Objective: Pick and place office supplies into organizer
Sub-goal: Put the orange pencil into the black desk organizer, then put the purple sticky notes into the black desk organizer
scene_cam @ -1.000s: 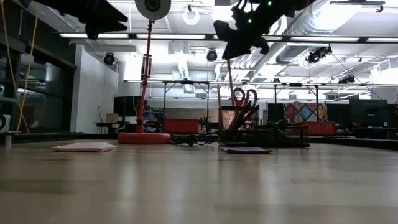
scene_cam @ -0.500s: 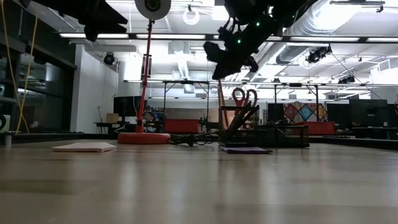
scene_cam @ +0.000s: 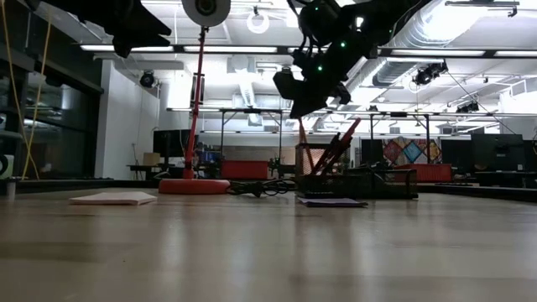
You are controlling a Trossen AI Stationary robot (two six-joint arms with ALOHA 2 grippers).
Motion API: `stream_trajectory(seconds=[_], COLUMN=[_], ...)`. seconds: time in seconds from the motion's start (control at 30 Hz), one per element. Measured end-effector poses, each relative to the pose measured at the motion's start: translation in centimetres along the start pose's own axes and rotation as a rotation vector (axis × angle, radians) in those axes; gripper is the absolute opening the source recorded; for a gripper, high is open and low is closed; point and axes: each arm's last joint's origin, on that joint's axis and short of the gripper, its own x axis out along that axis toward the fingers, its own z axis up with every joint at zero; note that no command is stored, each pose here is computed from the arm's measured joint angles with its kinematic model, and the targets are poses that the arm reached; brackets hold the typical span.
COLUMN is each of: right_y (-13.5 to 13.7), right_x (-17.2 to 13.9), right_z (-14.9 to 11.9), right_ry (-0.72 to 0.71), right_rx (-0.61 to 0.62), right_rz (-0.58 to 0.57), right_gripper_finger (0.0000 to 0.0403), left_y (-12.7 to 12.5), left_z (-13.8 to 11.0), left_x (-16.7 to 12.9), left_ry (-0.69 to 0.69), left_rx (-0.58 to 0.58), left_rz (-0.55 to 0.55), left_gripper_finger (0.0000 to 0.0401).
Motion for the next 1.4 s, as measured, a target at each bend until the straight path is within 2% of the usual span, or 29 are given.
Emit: stream_trajectory(seconds=[0.1, 0.3, 0.43, 0.63, 0.87, 1.07, 1.2, 1.33, 1.4], right_y=[0.0, -0.2, -0.6, -0.6, -0.5, -1.9, -2.2, -2.1, -2.1], right_x=[0.0, 0.0, -0.1, -0.1, -0.4, -2.4, -4.7, -7.2, -8.1], right_z=[0.0, -0.4, -1.2, -1.3, -0.1, 0.4, 2.2, 4.8, 5.1], right_ry=[-0.001, 0.031, 0.094, 0.103, 0.019, 0.073, -0.013, -0.148, -0.137], right_rx=[0.007, 0.004, 0.004, 0.003, 0.022, -0.030, 0.023, 0.173, 0.250], right_rz=[-0.003, -0.031, -0.083, -0.086, -0.063, -0.110, -0.043, 0.156, 0.247], right_gripper_finger=[0.0009, 0.0052, 0.0050, 0.0044, 0.0096, 0.0142, 0.0163, 0.0178, 0.0184], left_y=[0.0, 0.0, 0.0, 0.0, 0.0, 0.0, 0.0, 0.0, 0.0], left_z=[0.0, 0.0, 0.0, 0.0, 0.0, 0.0, 0.0, 0.0, 0.0], left_x=[0.0, 0.0, 0.0, 0.0, 0.0, 0.0, 0.2, 0.3, 0.3], left_ry=[0.000, 0.000, 0.000, -0.001, -0.001, -0.001, 0.004, 0.004, 0.005], left_rx=[0.000, 0.000, 0.000, 0.000, 0.000, -0.002, 0.020, 0.030, 0.030], left_rz=[0.000, 0.000, 0.000, 0.000, 0.000, -0.004, -0.004, -0.001, -0.001], left_gripper_finger=[0.0166, 0.0166, 0.0166, 0.0166, 0.0166, 0.0166, 0.0166, 0.0166, 0.0166])
